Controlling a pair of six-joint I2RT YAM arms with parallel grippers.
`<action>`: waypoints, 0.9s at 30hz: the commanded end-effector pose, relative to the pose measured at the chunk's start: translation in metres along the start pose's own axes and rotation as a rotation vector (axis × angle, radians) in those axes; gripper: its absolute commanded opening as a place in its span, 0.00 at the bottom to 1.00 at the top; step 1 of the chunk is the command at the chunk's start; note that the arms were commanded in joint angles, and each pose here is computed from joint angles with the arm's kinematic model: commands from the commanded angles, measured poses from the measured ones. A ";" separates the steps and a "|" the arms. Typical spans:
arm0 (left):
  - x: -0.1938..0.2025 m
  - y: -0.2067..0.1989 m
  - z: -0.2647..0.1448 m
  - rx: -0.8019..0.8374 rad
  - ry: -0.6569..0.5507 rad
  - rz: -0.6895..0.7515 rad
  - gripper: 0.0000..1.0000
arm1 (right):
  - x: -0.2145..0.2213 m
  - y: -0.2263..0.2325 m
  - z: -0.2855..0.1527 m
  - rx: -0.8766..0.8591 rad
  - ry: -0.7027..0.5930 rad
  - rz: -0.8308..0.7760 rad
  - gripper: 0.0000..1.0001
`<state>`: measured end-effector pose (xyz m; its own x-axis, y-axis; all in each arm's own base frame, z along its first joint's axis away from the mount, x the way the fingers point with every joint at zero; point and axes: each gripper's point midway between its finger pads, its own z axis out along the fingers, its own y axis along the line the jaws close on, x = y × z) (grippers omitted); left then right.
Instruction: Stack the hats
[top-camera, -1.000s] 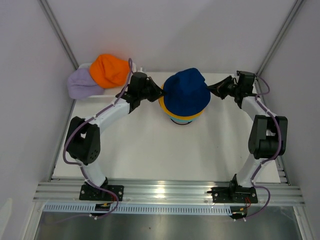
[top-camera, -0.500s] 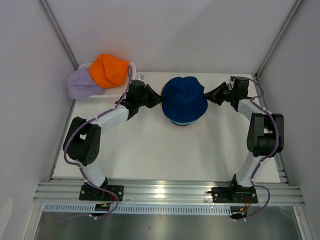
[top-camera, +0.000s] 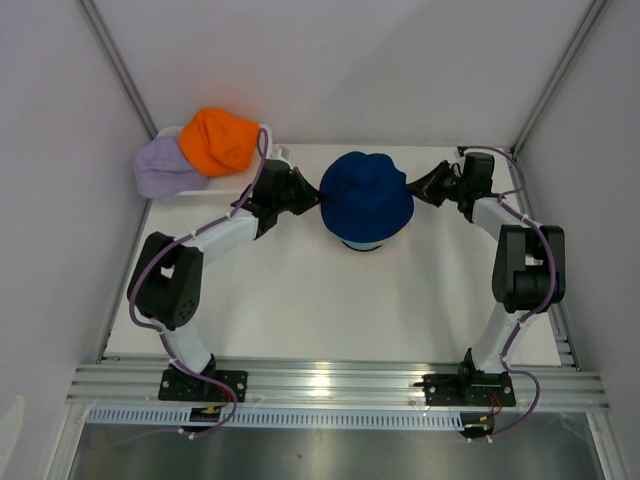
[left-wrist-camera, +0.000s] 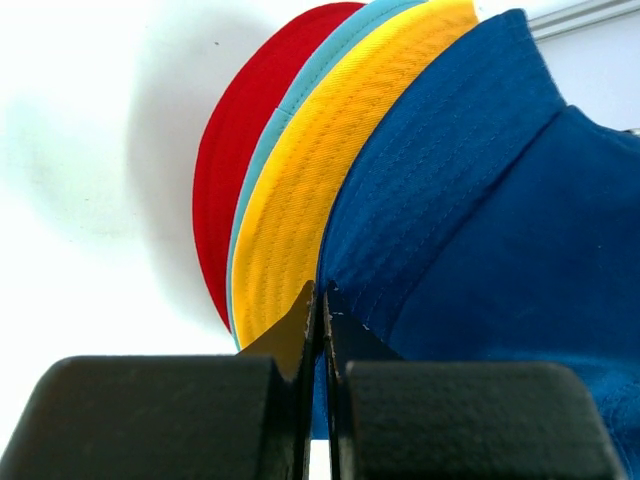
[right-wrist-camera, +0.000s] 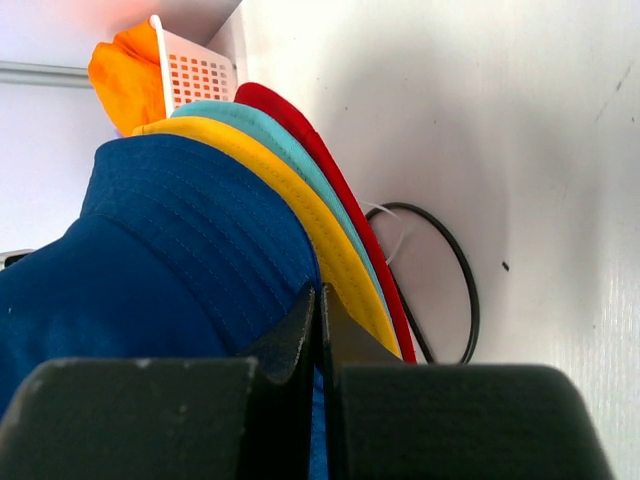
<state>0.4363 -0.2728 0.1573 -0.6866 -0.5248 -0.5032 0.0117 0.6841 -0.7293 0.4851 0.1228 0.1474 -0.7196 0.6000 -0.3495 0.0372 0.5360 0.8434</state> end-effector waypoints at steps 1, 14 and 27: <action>0.020 0.074 -0.002 -0.235 0.038 0.036 0.01 | -0.014 -0.013 0.010 0.057 -0.062 -0.085 0.00; 0.044 0.097 -0.004 -0.327 0.101 0.053 0.01 | 0.006 -0.031 0.032 0.183 -0.011 -0.148 0.00; 0.072 0.070 -0.034 -0.233 0.121 0.068 0.02 | -0.020 -0.006 0.055 0.142 0.039 -0.197 0.20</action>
<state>0.4042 -0.2639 0.1298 -0.6915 -0.5048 -0.5167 -0.0240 0.7309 -0.6820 0.5343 0.1486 0.1442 -0.7278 0.4811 -0.4888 -0.0397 0.6819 0.7304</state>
